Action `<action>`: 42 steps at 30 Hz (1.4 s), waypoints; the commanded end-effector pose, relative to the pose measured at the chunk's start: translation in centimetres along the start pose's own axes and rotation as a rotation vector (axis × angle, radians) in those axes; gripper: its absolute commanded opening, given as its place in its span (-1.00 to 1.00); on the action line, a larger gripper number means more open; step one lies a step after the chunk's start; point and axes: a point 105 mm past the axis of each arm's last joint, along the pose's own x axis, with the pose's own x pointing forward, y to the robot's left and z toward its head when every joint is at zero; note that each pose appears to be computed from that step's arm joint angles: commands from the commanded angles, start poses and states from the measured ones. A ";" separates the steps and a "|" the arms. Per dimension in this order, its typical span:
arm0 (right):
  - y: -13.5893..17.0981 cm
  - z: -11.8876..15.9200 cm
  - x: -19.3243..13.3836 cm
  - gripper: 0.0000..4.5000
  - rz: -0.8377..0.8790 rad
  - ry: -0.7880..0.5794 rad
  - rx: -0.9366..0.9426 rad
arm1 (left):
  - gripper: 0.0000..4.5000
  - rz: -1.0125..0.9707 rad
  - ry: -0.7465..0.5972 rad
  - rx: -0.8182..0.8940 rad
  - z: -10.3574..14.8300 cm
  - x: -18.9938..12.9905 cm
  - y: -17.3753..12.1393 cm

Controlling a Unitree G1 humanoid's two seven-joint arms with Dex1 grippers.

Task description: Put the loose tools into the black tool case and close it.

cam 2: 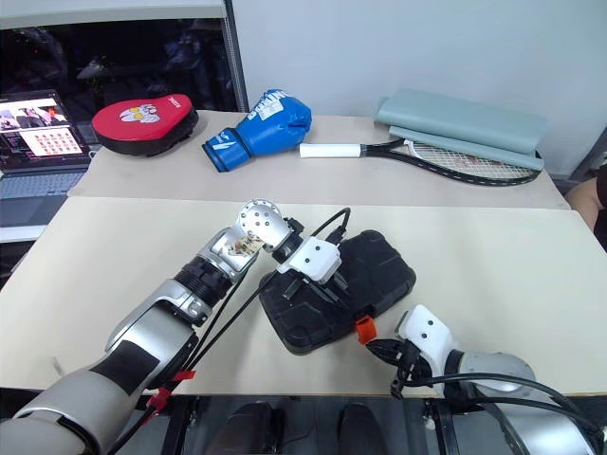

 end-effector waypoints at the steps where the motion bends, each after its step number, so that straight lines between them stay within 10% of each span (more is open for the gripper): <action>1: -0.6 0.5 0.7 -1.00 -0.039 -0.038 -0.027 | -0.60 -0.079 0.112 -0.113 -3.2 0.8 -2.0; 42: 1.0 6.4 -1.3 -1.00 -0.153 -0.321 -0.090 | -0.60 -0.102 0.102 -0.093 -3.1 1.4 -2.2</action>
